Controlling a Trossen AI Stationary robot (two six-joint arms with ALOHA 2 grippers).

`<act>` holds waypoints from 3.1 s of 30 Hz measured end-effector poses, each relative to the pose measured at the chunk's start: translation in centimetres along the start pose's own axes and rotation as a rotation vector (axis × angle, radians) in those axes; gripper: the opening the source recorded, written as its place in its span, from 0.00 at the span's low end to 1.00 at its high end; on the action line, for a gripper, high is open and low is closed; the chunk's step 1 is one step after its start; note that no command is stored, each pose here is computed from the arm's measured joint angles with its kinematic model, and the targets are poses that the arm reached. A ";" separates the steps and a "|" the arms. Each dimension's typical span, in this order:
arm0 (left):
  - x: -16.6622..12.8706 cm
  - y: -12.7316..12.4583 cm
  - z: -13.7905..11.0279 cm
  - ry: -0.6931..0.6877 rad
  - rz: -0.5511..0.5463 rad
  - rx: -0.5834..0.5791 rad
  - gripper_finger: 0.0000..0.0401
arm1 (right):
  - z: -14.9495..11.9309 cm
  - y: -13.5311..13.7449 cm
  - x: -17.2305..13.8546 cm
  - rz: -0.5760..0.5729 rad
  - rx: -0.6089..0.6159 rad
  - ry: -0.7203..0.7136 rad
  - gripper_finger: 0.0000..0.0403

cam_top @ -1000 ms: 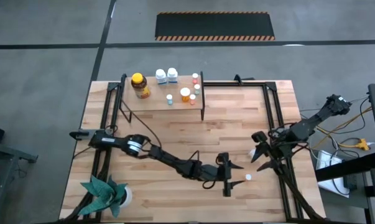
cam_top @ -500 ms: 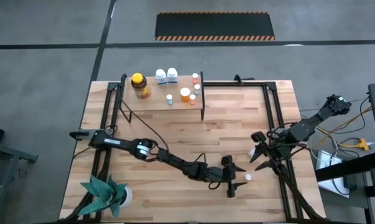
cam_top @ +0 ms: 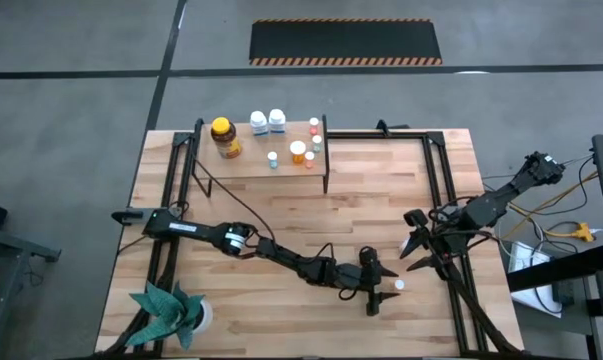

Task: Pick and place medicine bottles onto shelf by color
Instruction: Put the pink pill bottle on the shelf

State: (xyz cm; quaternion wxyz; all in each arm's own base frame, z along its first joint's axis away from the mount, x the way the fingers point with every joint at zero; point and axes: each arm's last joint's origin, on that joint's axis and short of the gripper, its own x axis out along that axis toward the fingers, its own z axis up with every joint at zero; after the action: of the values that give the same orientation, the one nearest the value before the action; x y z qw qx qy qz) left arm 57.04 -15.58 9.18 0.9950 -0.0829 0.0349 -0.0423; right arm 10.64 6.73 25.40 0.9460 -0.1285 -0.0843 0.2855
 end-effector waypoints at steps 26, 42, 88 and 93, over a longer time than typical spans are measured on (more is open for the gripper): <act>0.1 0.5 0.2 0.002 -0.009 -0.018 0.36 | -0.1 0.0 0.0 -0.017 -0.021 0.016 0.32; 0.1 0.5 0.1 0.003 -0.007 -0.014 0.22 | -0.1 0.0 0.0 -0.017 -0.021 0.018 0.32; -34.5 8.3 15.3 0.031 1.220 0.191 0.21 | 1.4 -0.4 -1.2 -0.010 0.113 0.051 0.26; -37.0 11.0 13.8 -0.051 1.317 0.079 0.21 | 1.4 -0.4 -1.2 -0.010 0.086 0.049 0.25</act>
State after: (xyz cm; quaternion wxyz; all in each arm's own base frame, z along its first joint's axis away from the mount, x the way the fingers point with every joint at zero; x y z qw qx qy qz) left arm 22.18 0.82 23.26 0.8156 -0.0088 0.0530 0.5761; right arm 9.53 5.97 26.74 0.9538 -0.0941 -0.0496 0.2809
